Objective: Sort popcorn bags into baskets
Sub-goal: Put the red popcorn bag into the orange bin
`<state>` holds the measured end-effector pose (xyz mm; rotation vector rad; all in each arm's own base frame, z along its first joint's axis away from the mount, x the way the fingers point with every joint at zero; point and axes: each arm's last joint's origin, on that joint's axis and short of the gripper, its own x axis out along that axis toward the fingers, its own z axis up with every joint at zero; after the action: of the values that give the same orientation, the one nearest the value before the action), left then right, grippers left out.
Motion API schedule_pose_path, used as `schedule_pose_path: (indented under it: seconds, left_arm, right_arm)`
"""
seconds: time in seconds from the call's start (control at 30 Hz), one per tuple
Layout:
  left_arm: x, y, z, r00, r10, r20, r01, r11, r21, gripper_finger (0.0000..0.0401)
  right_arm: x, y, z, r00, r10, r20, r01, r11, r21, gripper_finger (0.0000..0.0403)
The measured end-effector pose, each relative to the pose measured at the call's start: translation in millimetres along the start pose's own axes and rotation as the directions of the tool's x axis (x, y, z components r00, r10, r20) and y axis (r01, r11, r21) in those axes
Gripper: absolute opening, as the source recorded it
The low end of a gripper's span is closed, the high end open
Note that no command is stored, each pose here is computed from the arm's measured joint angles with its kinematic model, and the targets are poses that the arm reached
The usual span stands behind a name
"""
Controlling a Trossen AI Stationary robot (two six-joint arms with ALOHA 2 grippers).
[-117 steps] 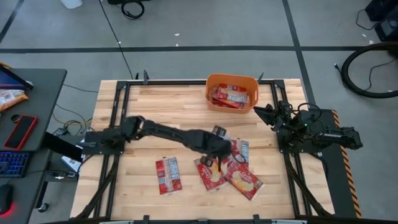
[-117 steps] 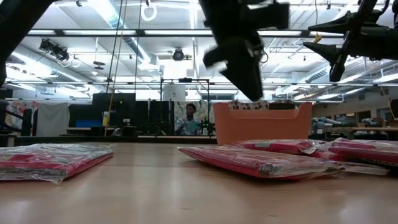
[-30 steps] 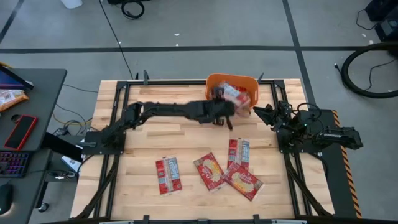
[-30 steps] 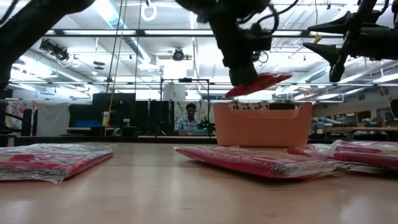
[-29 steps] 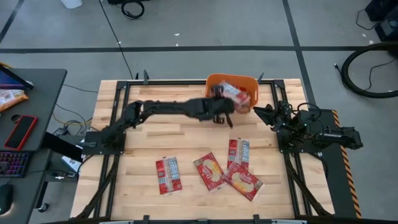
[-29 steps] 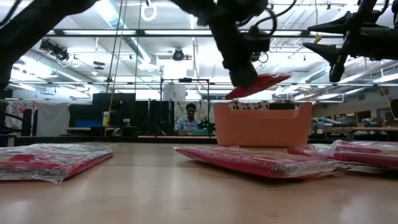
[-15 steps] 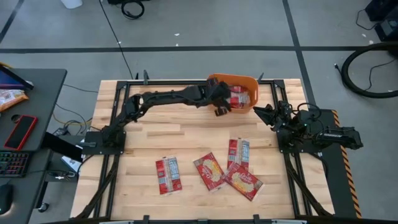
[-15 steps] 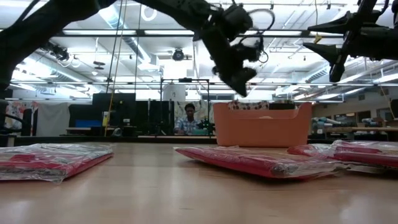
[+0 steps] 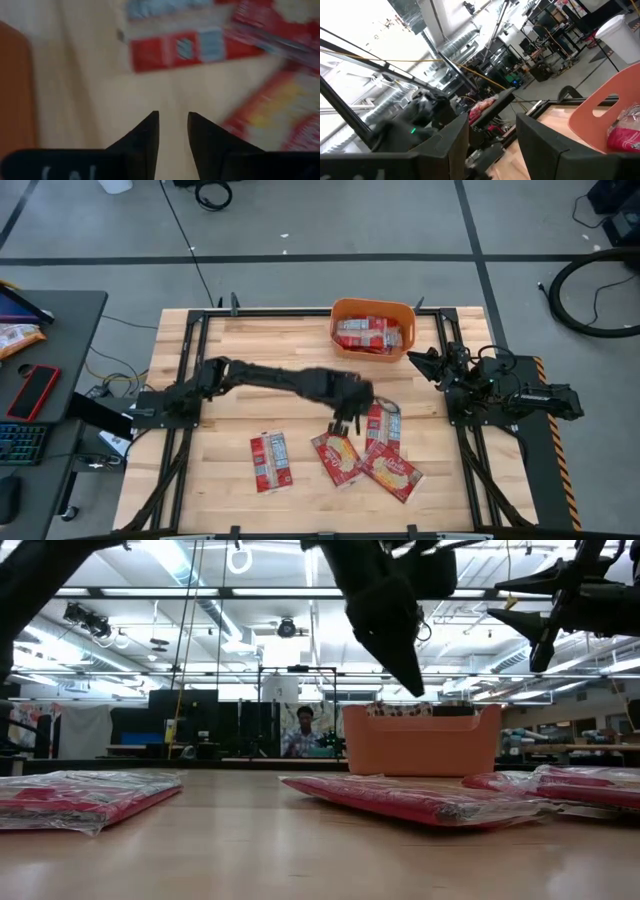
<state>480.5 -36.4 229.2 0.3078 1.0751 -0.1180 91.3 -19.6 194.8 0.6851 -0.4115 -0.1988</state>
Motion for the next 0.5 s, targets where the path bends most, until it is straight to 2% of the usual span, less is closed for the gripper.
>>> schedule_pose_path:
  seconds: [0.13, 0.23, 0.37, 0.5]
  left_arm:
    - [-6, -44, -1, 0.995, -0.050, -0.088, 0.052, 0.998, 0.019, 0.0129]
    - [-11, -77, -5, 0.986, -0.053, -0.158, 0.068, 0.994, 0.087, 0.0146]
    - [-8, -115, -15, 0.977, 0.007, -0.214, 0.033, 0.982, 0.187, 0.0157]
    - [-1, -148, -26, 0.973, 0.088, -0.213, -0.019, 0.952, 0.306, 0.0158]
  right_arm:
    - [0, 0, 0, 1.000, 0.000, 0.001, 0.000, 1.000, 0.000, 0.0170]
    - [0, 0, 0, 1.000, 0.000, 0.001, 0.000, 1.000, 0.000, 0.0170]
    - [0, 0, 0, 1.000, 0.000, 0.001, 0.000, 1.000, 0.000, 0.0170]
    - [0, 0, 0, 1.000, 0.000, 0.000, 0.000, 1.000, 0.000, 0.0170]
